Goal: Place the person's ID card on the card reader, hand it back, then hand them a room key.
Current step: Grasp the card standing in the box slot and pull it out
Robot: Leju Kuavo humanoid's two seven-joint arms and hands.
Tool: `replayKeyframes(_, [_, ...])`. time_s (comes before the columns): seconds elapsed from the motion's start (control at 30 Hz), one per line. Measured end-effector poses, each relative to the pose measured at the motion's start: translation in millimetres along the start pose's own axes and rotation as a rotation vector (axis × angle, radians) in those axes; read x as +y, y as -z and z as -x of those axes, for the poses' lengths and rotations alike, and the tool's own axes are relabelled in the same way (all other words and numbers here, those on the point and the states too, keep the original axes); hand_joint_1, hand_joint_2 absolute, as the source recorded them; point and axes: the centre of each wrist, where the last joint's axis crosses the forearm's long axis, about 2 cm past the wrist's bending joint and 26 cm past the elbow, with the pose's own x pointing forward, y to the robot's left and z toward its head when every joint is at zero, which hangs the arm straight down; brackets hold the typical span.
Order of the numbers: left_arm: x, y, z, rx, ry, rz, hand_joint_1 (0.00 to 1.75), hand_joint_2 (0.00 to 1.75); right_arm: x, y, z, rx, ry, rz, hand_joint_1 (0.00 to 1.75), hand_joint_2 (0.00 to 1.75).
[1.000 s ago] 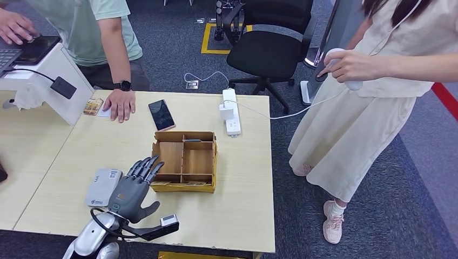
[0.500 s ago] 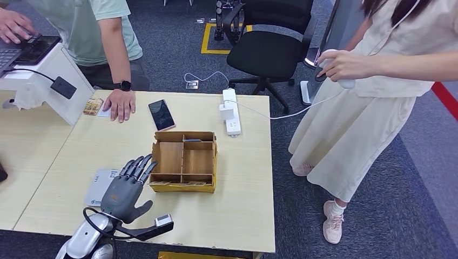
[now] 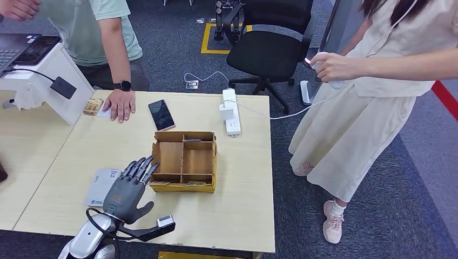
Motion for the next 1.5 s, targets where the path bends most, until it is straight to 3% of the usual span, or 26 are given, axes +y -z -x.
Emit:
replayKeyframes(0.8, [-12.5,9.0,-9.1,0.001,-0.041,0.030,0.00,1.75,0.2,0.9,-1.5,0.001,-0.006,-0.002,0.00,0.00])
replayKeyframes(0.83, [-12.5,9.4,-9.2,0.004,-0.039,0.029,0.20,1.75,0.3,0.9,-1.5,0.001,-0.006,-0.002,0.00,0.00])
replayKeyframes(0.93, [-11.9,11.5,-10.1,0.015,-0.030,0.019,1.44,1.75,0.3,0.9,-1.5,0.003,-0.005,-0.002,0.00,0.00])
replayKeyframes(0.97, [-11.3,12.5,-10.5,0.016,-0.026,0.014,1.68,1.75,0.3,0.9,-1.5,0.003,-0.005,-0.002,0.00,0.00])
replayKeyframes(1.0, [-10.6,13.8,-11.0,0.016,-0.021,0.008,1.75,1.75,0.3,0.9,-1.6,0.002,-0.005,-0.002,0.00,0.00])
replayKeyframes(1.5, [-2.4,28.7,-20.8,0.017,0.031,-0.090,1.75,1.75,0.3,0.8,-1.4,0.003,-0.003,0.000,0.00,0.00])
